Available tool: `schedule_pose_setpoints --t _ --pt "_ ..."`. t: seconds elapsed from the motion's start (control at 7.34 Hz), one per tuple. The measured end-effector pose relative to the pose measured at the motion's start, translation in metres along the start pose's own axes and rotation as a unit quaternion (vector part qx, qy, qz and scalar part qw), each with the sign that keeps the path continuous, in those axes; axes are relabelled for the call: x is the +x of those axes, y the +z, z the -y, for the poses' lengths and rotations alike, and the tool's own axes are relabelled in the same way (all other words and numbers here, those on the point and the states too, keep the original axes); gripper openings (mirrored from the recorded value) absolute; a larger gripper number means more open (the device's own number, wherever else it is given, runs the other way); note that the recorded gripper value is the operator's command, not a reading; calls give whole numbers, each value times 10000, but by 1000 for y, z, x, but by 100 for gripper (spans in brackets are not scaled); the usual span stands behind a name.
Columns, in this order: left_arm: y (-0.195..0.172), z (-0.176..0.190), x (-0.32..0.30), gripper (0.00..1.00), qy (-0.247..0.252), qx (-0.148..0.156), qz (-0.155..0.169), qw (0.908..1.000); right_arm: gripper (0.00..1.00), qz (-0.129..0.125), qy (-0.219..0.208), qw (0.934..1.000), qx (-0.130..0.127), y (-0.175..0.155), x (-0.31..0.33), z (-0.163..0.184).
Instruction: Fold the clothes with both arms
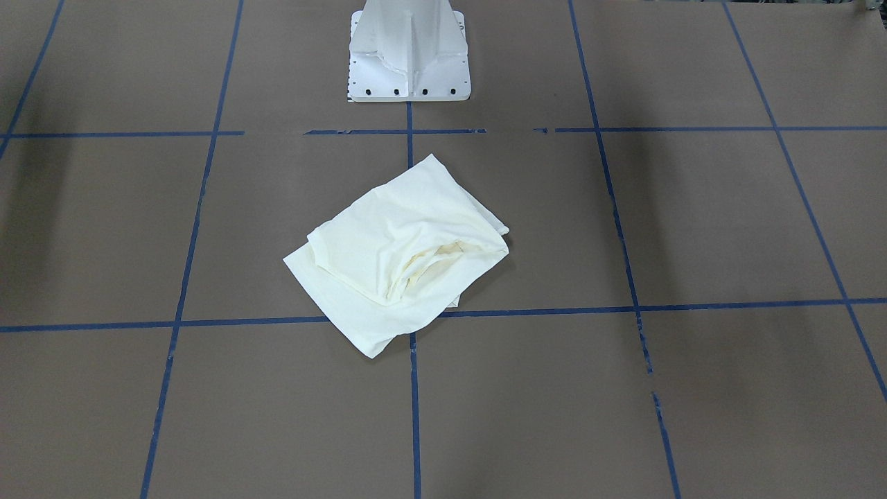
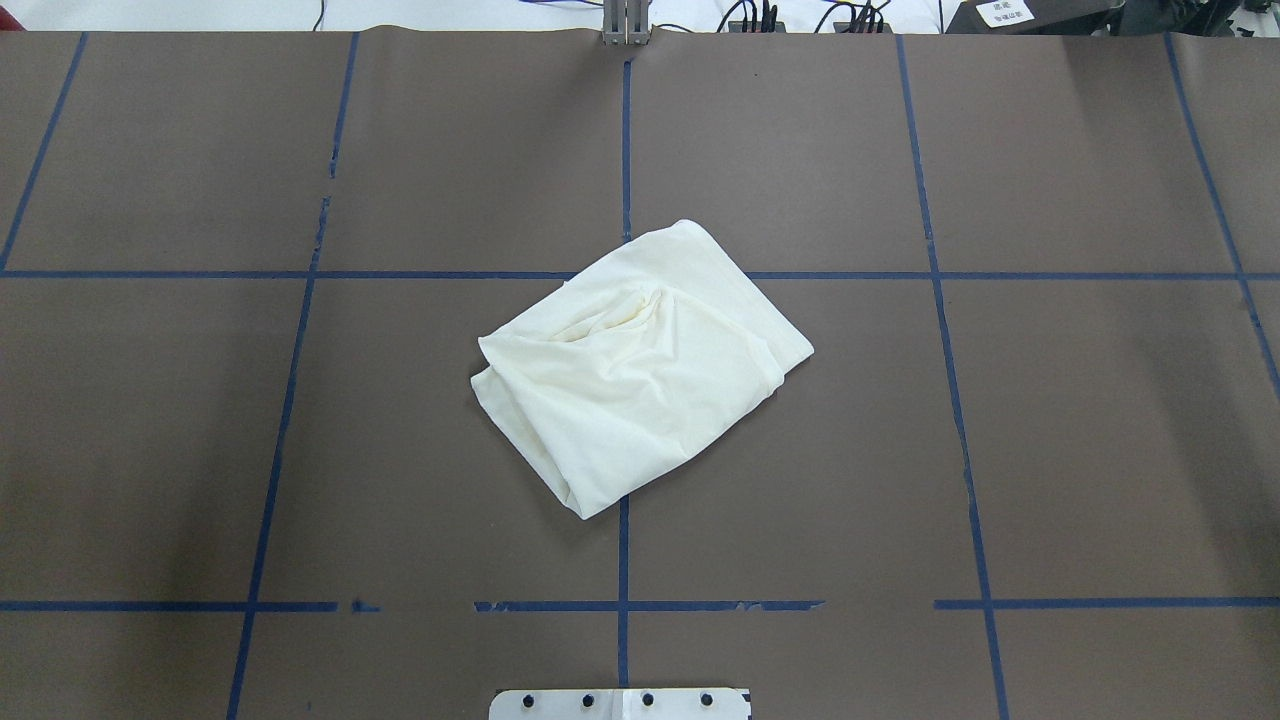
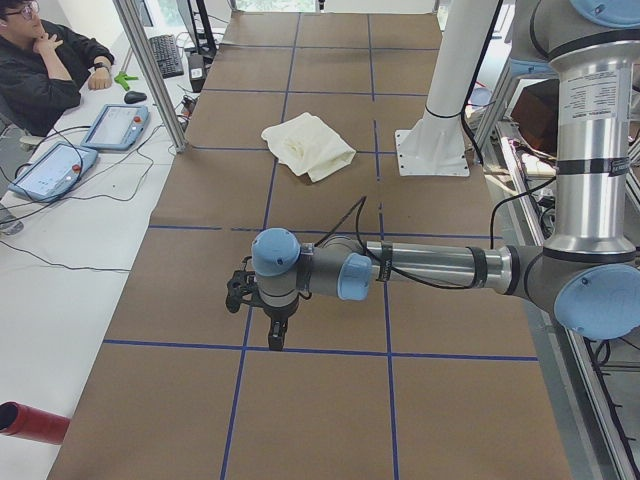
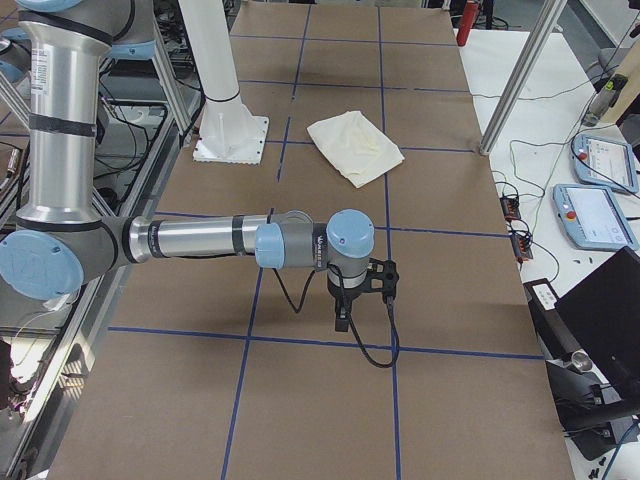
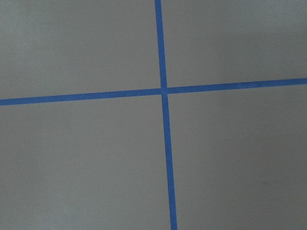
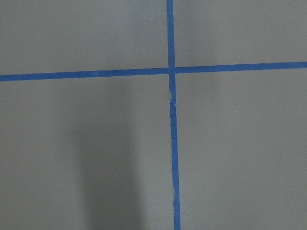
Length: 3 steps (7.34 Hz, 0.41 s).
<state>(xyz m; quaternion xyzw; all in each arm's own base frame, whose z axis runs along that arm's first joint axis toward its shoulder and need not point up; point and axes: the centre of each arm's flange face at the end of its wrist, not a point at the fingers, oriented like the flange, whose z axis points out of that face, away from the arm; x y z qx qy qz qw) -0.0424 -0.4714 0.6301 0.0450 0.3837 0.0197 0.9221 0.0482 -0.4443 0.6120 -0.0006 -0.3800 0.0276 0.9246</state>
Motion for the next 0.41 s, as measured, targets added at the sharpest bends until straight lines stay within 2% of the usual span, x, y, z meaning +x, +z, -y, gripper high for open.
schedule_pose_setpoints --t 0.41 --pt "-1 1 1 100 7 8 0 10000 100 6 6 10000 -6 0 0 0"
